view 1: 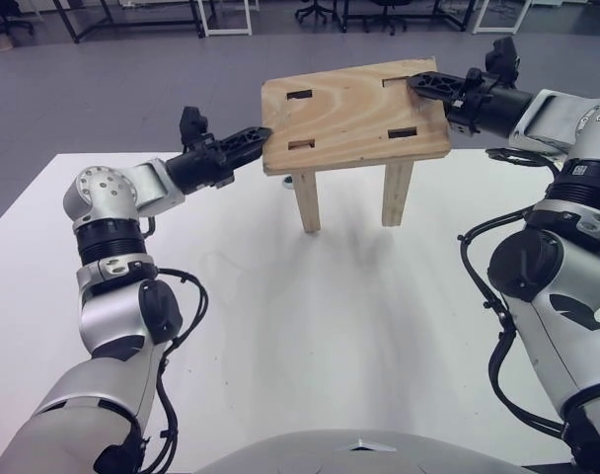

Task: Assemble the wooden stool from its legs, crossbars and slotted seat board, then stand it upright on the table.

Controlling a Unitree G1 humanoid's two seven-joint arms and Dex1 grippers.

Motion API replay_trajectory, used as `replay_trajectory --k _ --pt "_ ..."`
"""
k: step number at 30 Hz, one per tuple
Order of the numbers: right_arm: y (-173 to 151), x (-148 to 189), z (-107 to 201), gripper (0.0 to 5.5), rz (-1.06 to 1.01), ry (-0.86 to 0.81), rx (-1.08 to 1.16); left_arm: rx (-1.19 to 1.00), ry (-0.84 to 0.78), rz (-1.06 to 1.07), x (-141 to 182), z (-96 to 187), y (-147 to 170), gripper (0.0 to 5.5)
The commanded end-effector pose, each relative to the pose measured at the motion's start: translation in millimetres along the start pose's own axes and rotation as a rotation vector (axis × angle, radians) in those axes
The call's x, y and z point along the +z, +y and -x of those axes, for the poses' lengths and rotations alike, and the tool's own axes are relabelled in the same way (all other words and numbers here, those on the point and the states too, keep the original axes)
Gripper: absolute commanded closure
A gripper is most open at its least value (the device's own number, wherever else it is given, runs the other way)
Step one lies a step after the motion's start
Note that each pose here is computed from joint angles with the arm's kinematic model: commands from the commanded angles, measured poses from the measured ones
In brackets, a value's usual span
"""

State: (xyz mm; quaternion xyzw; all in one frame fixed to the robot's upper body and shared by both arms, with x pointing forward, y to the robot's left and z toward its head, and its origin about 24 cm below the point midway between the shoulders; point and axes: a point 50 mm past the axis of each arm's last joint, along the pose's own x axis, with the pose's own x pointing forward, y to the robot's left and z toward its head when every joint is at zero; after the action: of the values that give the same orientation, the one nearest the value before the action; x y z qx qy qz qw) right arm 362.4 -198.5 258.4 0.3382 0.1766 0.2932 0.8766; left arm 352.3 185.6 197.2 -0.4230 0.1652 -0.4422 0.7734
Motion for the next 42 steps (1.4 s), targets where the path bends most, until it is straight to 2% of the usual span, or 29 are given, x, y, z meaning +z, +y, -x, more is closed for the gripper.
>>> replay_trajectory --k 1,4,8,11,12,13,16,20,22,27,31,34,38,40,42 --pt "-34 -53 -35 3.36 -0.12 0.202 -0.313 0.027 -0.2 -0.183 54 -47 -65 4.15" --pt "-43 -58 -42 3.36 -0.186 0.176 -0.364 0.21 -0.238 -0.136 53 -55 -51 4.15" --pt "-66 -70 -50 3.35 -0.279 0.11 -0.493 0.512 -0.304 -0.029 49 -58 -18 4.13" --pt "-80 -76 -51 3.35 -0.264 0.082 -0.549 0.665 -0.31 -0.028 42 -57 0 4.13" --pt "-81 -76 -50 2.98 -0.27 0.075 -0.548 0.671 -0.294 -0.036 39 -58 1 3.71" --pt "-82 -75 -50 2.75 -0.27 0.062 -0.547 0.671 -0.29 -0.036 38 -59 1 3.51" --pt "-81 -68 -49 2.21 -0.288 0.029 -0.53 0.674 -0.279 0.002 36 -61 1 3.03" --pt "-80 -53 -41 1.51 -0.293 0.002 -0.498 0.702 -0.258 -0.068 40 -50 2 2.41" --pt "-78 -39 -31 1.48 -0.303 -0.028 -0.469 0.73 -0.279 -0.108 48 -36 4 2.04" --pt "-66 5 2 1.48 -0.313 -0.167 -0.371 0.703 -0.353 -0.251 73 1 -4 2.04" --pt "-51 22 21 1.48 -0.315 -0.233 -0.2 0.522 -0.316 -0.356 61 5 -19 2.04" --pt "-67 9 31 1.48 -0.282 -0.256 -0.241 0.542 -0.344 -0.451 47 20 -13 2.04" --pt "-137 -41 62 1.48 -0.019 -0.318 -0.647 0.749 -0.448 -0.739 21 67 27 2.04" --pt "-153 -64 69 1.48 0.034 -0.318 -0.762 0.824 -0.528 -0.771 8 86 44 2.04" --pt "-157 -79 69 1.48 0.059 -0.322 -0.798 0.837 -0.593 -0.747 -6 97 53 2.04"
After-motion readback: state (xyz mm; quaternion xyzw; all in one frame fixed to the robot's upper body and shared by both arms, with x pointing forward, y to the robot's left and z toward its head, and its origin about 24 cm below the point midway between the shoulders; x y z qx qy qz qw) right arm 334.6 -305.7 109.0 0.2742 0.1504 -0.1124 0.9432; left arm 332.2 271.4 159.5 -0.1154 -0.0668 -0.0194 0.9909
